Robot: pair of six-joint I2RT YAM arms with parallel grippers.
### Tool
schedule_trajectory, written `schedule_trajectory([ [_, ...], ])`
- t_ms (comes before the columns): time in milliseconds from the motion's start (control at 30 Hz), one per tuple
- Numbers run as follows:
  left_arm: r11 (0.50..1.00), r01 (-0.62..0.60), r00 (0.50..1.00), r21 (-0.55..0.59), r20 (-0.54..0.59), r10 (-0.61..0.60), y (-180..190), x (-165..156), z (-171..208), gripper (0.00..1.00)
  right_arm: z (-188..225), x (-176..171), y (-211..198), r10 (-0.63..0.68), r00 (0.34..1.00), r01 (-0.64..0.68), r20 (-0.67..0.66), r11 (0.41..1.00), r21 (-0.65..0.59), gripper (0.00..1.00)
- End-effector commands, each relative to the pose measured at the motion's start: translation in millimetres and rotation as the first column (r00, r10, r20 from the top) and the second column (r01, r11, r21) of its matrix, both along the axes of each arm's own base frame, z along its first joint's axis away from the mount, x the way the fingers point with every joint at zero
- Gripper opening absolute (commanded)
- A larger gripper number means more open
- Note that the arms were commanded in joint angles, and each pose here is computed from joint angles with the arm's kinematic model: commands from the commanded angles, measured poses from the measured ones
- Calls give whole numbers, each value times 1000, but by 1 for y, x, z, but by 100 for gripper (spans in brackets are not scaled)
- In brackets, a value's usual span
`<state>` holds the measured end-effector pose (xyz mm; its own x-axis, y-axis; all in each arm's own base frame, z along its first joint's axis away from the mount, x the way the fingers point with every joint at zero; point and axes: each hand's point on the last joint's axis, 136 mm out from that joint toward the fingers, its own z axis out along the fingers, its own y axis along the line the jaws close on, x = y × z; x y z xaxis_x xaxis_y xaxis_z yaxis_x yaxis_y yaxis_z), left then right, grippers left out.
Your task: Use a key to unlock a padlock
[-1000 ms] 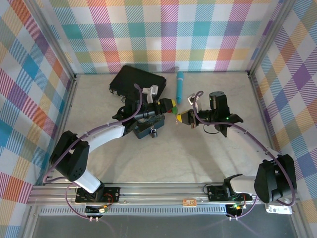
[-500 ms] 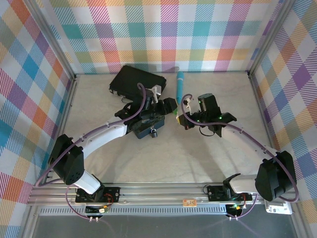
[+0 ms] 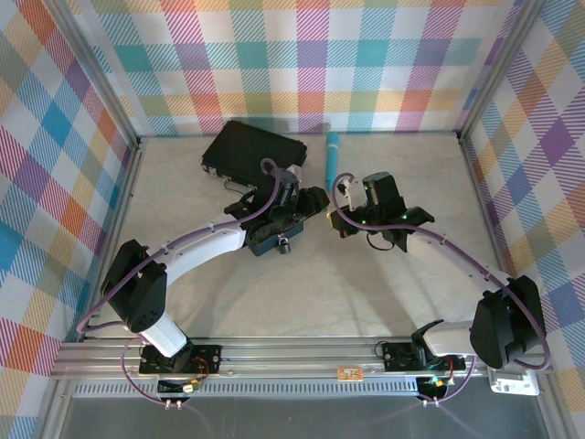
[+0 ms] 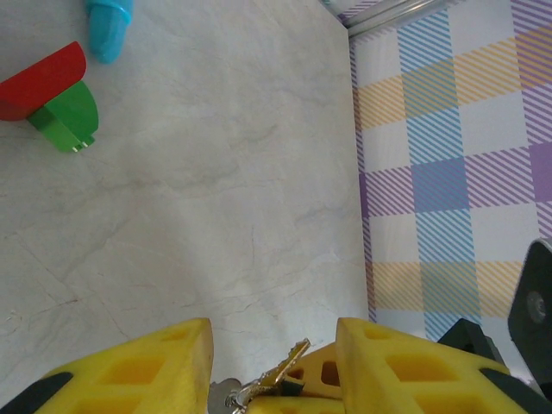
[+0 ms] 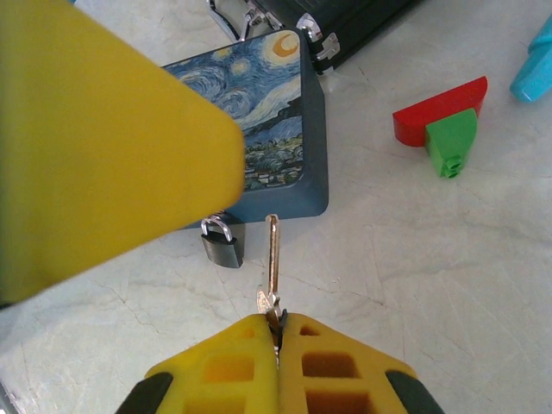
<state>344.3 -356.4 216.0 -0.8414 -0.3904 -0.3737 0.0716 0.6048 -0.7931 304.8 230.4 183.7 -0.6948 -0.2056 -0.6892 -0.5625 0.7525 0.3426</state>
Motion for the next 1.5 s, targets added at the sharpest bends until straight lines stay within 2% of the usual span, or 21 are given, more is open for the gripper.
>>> schedule_trajectory([
  [0,1000,0,1000,-28,2,0,-11,4,6,42,18,4,11,20,999,-21,38,999,49,0],
  [233,999,21,1000,-25,-21,-22,-18,2,-2,41,21,4,15,34,998,-36,45,998,56,0],
  [367,1000,25,999,-5,-24,-25,-18,1,-6,35,19,4,17,43,998,-45,38,997,60,0],
  [433,1000,25,999,2,-21,-25,-18,2,-6,29,19,3,18,48,998,-50,34,997,60,0],
  [600,999,28,1000,22,-10,-28,-18,4,-9,0,23,2,19,60,997,-63,44,996,63,0],
  [800,999,29,998,35,58,-31,-15,8,0,0,32,-1,14,49,996,-55,72,995,84,0],
  [833,999,34,996,26,84,-36,-14,8,5,0,36,-2,12,43,996,-51,79,994,97,2],
  [967,996,87,975,-5,206,-84,-14,8,22,0,59,-6,-2,15,997,-32,73,973,231,24],
  [1067,990,131,950,-46,293,-112,-14,6,36,0,69,-6,-13,6,999,-21,45,946,324,33],
  [1267,970,208,898,-130,418,-136,-12,-2,61,0,78,-10,-16,63,998,-65,21,871,488,40],
  [1467,930,294,843,-220,518,-144,-15,-15,82,0,73,-17,-7,152,988,-145,32,829,540,45],
])
